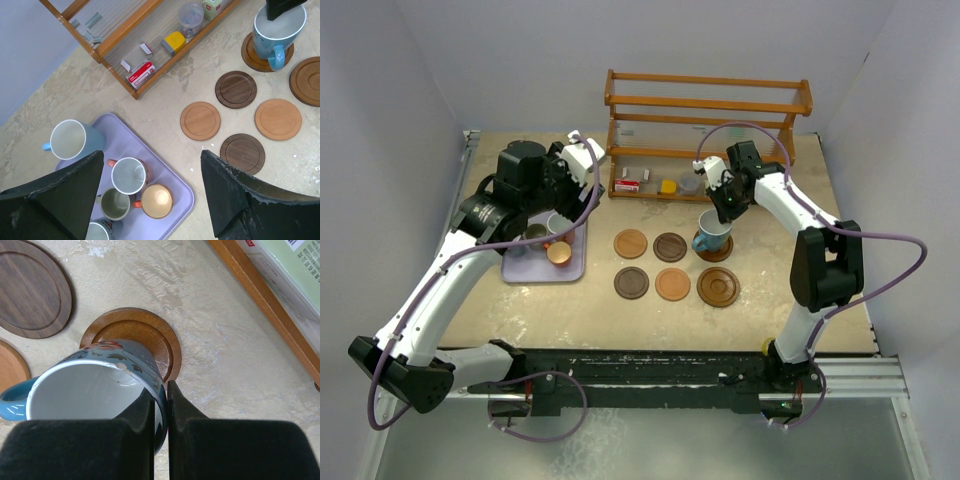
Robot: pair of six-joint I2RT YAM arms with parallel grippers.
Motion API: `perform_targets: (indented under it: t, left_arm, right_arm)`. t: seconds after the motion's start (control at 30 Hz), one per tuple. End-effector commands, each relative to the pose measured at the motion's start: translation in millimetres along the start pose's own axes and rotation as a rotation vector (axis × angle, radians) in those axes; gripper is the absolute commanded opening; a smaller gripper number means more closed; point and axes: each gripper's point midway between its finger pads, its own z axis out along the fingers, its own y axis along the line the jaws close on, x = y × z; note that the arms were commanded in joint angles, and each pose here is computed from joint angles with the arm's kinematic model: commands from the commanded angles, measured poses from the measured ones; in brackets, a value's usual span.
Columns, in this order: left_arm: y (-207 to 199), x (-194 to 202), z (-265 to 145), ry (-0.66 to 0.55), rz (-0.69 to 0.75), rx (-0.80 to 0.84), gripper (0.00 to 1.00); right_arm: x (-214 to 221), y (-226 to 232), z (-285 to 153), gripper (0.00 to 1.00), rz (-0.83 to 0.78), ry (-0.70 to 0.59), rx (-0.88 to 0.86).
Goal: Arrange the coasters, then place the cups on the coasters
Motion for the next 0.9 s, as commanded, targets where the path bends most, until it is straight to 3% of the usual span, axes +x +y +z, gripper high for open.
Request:
perform_targets:
  t: [0.0, 0.87]
  left_arm:
    - [10, -18, -12, -0.067, 0.022, -0.038, 0.76]
    - [17, -13, -17, -0.067, 0.004, -0.058, 0.76]
  right_arm:
    - [-20, -6, -10, 0.06, -0.026, -0.071, 0.005]
    - [-3, -4, -4, 0.25, -0.032, -0.023, -0.003]
